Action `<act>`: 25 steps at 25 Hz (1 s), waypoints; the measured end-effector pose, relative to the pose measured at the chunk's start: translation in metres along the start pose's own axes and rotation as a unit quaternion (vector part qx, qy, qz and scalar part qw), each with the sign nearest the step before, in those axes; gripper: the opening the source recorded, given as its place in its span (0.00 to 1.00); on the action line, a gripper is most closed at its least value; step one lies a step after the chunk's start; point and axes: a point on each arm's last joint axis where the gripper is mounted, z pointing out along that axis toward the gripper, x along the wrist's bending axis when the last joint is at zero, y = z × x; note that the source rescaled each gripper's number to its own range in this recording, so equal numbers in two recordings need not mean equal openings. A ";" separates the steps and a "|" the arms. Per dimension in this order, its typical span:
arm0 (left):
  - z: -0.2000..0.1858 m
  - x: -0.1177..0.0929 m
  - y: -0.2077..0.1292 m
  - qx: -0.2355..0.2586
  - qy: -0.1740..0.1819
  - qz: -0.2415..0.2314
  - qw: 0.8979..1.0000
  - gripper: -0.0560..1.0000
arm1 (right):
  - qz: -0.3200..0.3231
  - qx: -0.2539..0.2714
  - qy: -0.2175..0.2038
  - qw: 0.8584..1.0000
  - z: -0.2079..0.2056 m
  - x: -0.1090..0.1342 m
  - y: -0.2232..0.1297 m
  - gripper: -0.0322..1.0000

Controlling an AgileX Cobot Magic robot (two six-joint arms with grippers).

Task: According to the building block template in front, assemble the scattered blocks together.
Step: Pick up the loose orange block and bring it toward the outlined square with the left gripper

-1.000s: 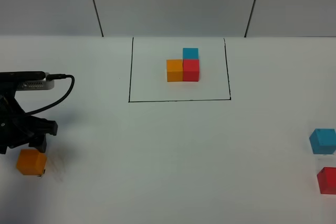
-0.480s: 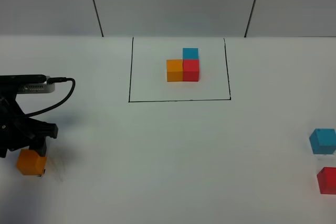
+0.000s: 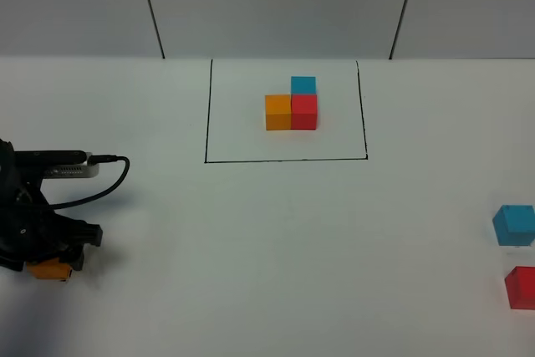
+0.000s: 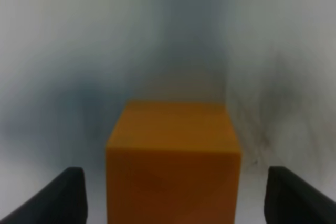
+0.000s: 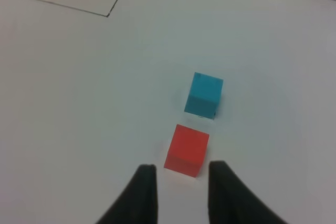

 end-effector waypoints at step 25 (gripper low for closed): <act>0.014 0.001 0.008 -0.006 0.016 0.073 0.997 0.06 | 0.000 0.000 0.000 1.000 0.000 0.000 0.000 0.03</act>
